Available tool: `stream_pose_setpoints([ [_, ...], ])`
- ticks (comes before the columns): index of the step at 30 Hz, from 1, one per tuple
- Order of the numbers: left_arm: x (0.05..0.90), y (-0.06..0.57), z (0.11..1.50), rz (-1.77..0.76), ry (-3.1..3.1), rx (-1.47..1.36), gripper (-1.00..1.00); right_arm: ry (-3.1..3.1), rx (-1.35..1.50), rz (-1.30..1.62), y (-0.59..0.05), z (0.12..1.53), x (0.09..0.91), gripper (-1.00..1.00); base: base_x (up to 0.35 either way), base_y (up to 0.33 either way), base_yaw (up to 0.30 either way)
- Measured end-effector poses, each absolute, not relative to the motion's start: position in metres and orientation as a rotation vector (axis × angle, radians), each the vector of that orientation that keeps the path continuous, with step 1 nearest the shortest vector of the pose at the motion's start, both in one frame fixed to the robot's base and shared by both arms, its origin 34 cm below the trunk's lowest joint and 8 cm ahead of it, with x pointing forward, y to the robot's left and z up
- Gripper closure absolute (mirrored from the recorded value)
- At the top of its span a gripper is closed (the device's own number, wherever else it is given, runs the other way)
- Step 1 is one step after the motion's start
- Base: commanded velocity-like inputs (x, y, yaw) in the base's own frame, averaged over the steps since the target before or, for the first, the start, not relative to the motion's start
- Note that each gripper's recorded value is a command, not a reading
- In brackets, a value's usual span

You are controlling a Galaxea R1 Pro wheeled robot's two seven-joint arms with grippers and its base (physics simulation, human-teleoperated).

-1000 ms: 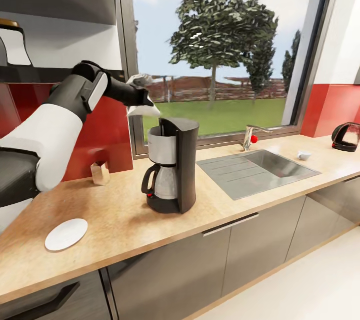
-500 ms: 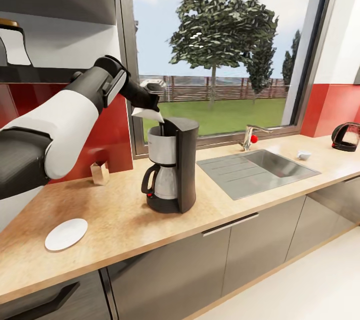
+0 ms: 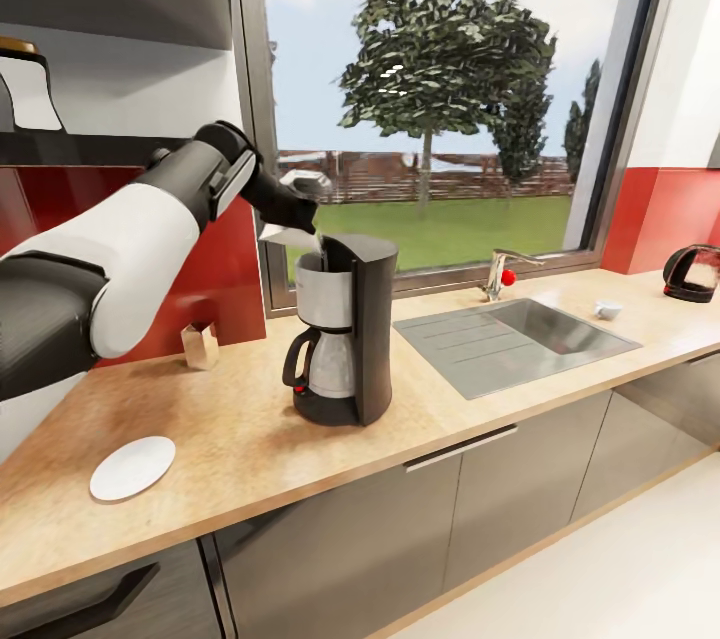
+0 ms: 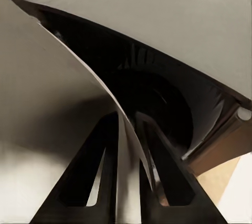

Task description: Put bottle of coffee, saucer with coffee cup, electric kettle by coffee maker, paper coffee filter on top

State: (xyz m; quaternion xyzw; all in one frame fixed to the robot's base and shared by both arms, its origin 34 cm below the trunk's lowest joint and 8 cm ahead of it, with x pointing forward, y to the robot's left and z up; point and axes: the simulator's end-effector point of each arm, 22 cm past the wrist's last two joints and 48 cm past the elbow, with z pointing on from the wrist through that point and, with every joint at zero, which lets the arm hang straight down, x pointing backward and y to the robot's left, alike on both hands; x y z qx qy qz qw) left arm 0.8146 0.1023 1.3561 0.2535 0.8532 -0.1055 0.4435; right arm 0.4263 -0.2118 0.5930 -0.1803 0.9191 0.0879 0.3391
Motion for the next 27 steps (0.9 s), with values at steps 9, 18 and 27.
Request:
stream_pose_setpoints([
  [9,0.8151,0.1050,1.3474,-0.254,2.139,0.628,1.00,2.393,-0.469,0.229,-0.2118,0.5930,0.4263,-1.00,0.000,0.000,0.000],
  [18,0.8149,0.1047,1.3474,-0.257,2.139,0.628,1.00,2.393,-0.469,0.229,-0.2118,0.5930,0.4263,-1.00,0.000,0.000,0.000],
  [27,0.8148,0.1044,1.3478,-0.258,2.138,0.628,1.00,2.393,-0.469,0.229,-0.2118,0.5930,0.4263,-1.00,0.000,0.000,0.000],
])
